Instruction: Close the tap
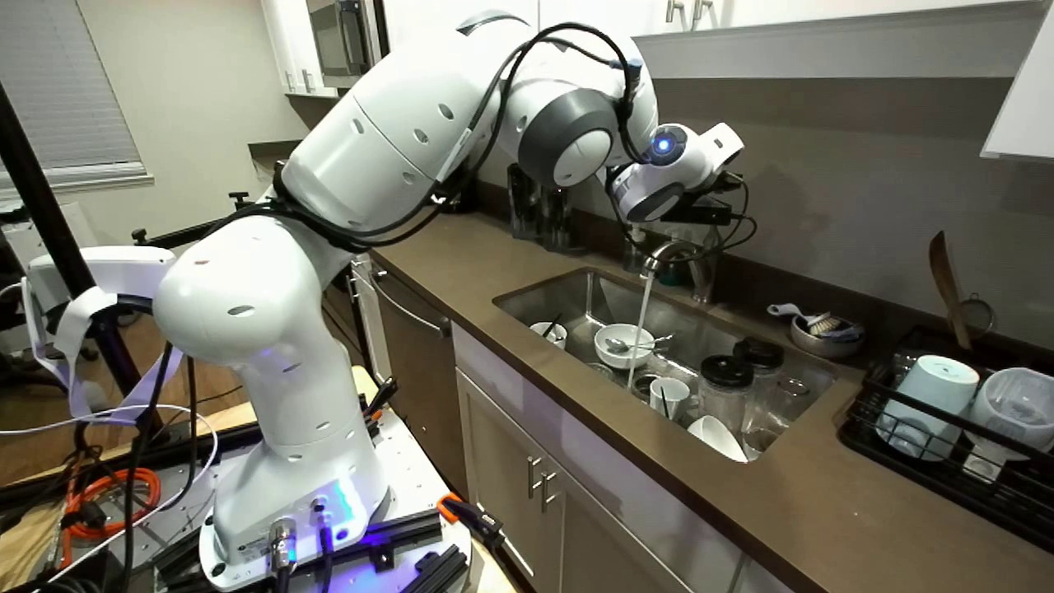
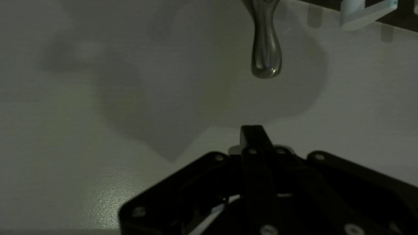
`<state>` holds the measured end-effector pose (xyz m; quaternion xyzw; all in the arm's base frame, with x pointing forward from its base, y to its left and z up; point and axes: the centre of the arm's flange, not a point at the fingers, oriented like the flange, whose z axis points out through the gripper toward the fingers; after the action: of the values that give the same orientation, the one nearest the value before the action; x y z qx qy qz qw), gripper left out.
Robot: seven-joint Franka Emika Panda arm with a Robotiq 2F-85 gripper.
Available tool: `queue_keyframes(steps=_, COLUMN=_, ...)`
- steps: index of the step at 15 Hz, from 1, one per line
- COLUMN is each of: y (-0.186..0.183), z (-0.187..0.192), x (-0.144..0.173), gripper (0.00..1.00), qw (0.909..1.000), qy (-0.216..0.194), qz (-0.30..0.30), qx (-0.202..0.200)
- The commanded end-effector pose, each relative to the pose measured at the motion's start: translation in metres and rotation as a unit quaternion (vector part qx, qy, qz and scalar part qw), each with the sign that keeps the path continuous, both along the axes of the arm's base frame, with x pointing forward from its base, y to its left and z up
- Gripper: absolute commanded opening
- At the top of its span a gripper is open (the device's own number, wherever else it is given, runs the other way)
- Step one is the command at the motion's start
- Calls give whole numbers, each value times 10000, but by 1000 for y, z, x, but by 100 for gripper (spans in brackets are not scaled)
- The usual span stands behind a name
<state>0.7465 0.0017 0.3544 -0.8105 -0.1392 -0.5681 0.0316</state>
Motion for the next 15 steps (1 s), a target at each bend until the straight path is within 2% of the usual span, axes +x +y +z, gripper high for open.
queue_keyframes(steps=1, y=5, z=-8, x=-9, gripper=0, qw=9998, qy=-157, qz=78, qx=113)
queue_keyframes(steps=8, y=16, z=-10, x=4, gripper=0, qw=9997, qy=-167, qz=202, qx=-28)
queue_keyframes(steps=15, y=17, z=-12, x=18, gripper=0, qw=9999, qy=9, qz=91, qx=-100)
